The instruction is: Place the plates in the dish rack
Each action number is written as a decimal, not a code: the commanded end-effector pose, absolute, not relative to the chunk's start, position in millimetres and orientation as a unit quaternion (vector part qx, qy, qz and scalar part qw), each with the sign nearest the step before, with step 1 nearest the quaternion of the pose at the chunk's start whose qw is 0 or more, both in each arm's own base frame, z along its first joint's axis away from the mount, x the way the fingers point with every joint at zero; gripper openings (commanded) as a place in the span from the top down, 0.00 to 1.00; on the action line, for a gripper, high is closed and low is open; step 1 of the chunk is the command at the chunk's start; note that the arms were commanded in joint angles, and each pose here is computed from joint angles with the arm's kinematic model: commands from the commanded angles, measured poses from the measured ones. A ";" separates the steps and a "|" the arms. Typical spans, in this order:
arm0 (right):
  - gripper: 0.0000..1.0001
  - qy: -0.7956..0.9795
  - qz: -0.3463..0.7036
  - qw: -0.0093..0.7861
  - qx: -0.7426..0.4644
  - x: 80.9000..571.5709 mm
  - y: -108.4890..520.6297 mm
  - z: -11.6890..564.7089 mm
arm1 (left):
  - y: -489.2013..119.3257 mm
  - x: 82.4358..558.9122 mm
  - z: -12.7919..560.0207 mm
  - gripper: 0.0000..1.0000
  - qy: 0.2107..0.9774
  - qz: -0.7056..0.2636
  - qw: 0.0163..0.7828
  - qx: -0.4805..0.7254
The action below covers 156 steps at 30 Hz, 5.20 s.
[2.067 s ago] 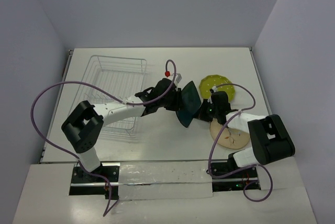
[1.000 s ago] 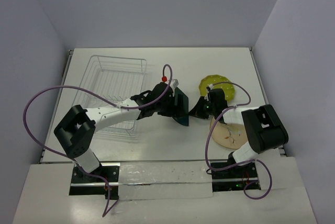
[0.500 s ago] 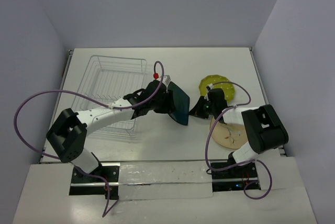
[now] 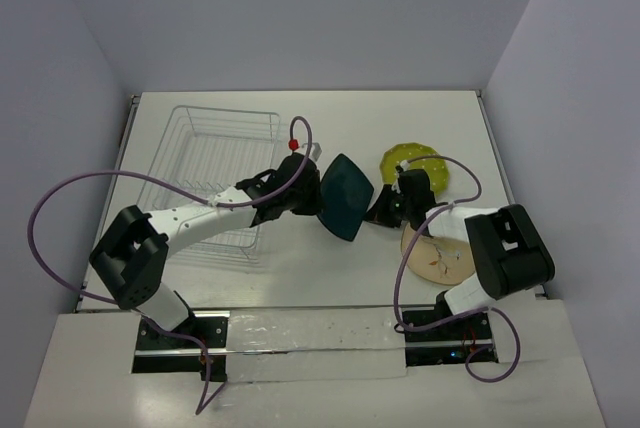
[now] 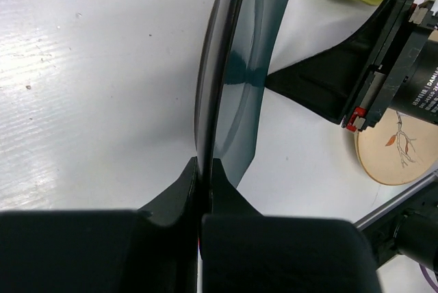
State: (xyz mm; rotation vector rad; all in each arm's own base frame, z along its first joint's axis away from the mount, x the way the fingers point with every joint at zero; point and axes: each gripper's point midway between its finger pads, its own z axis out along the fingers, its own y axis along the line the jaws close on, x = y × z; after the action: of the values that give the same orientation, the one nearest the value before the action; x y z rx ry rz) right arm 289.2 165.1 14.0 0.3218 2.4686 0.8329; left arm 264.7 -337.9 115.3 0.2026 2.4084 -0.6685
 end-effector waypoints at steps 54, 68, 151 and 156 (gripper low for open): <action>0.10 0.875 0.231 0.420 0.069 286.6 119.7 161.6 | 7.5 289.1 317.8 1.00 0.779 0.073 0.600 -0.168; 0.11 0.888 0.261 0.375 0.049 282.3 135.0 139.8 | 25.5 255.0 288.9 1.00 0.824 0.141 0.536 -0.117; 0.12 0.904 0.246 0.347 0.049 286.9 132.1 121.7 | 20.6 275.7 227.0 0.40 0.876 0.170 0.447 -0.054; 0.12 0.904 0.244 0.348 0.052 287.8 131.4 123.7 | 33.3 267.7 254.6 0.09 0.859 0.190 0.466 -0.091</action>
State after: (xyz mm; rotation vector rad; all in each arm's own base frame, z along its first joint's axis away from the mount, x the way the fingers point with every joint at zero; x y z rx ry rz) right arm 274.3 133.3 99.7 0.1475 2.4209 0.6421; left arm 269.7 20.5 212.0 -0.1061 2.2184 0.4421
